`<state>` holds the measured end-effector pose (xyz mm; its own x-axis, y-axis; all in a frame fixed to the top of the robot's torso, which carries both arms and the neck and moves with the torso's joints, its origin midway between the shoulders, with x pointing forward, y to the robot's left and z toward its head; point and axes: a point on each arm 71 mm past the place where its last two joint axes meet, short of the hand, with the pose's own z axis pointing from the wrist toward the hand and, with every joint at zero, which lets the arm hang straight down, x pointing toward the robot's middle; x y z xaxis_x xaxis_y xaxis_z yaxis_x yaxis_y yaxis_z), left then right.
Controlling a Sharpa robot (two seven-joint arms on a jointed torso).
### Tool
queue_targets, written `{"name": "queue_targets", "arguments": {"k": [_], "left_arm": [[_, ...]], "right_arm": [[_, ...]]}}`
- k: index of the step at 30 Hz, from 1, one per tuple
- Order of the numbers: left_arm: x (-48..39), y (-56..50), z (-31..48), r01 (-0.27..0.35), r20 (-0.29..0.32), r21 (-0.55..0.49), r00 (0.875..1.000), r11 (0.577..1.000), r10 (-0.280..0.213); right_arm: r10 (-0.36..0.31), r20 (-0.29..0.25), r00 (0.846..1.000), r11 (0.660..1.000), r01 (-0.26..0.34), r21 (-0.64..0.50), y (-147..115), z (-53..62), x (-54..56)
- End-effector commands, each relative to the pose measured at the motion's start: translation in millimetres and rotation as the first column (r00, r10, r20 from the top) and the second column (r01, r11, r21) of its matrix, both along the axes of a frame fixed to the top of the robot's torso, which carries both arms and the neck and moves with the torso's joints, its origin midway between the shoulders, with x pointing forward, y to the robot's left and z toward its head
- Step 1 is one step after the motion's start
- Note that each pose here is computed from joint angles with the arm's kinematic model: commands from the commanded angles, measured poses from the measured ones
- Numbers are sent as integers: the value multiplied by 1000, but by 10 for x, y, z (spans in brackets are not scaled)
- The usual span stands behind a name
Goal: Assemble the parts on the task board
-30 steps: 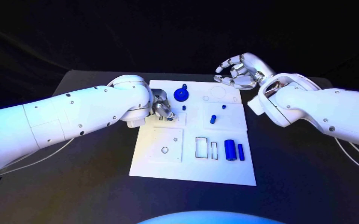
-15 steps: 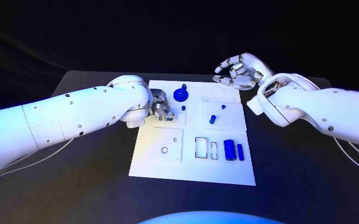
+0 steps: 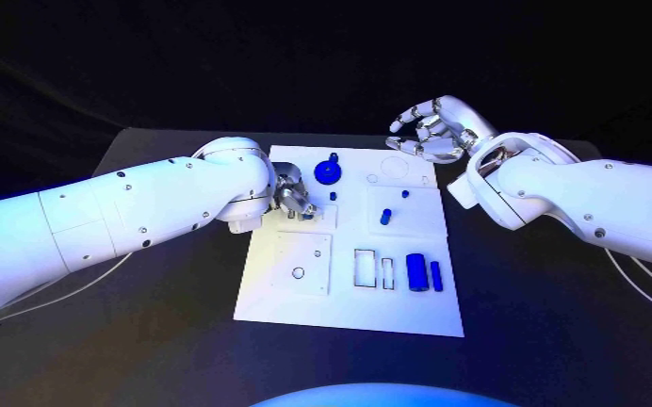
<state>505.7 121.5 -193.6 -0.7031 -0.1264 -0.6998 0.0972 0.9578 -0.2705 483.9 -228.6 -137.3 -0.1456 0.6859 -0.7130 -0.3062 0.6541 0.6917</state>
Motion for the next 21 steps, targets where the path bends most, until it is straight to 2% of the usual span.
{"name": "queue_targets", "arguments": {"k": [1, 21], "left_arm": [[-45, -26, -58, 18, -42, 4, 999, 1000, -17], [-36, -14, -51, 4, -32, -5, 999, 1000, -4]], "right_arm": [[15, 4, 1000, 1000, -15, -8, 16, 0, -7], [13, 3, 1000, 1000, -13, -8, 6, -1, -7]]}}
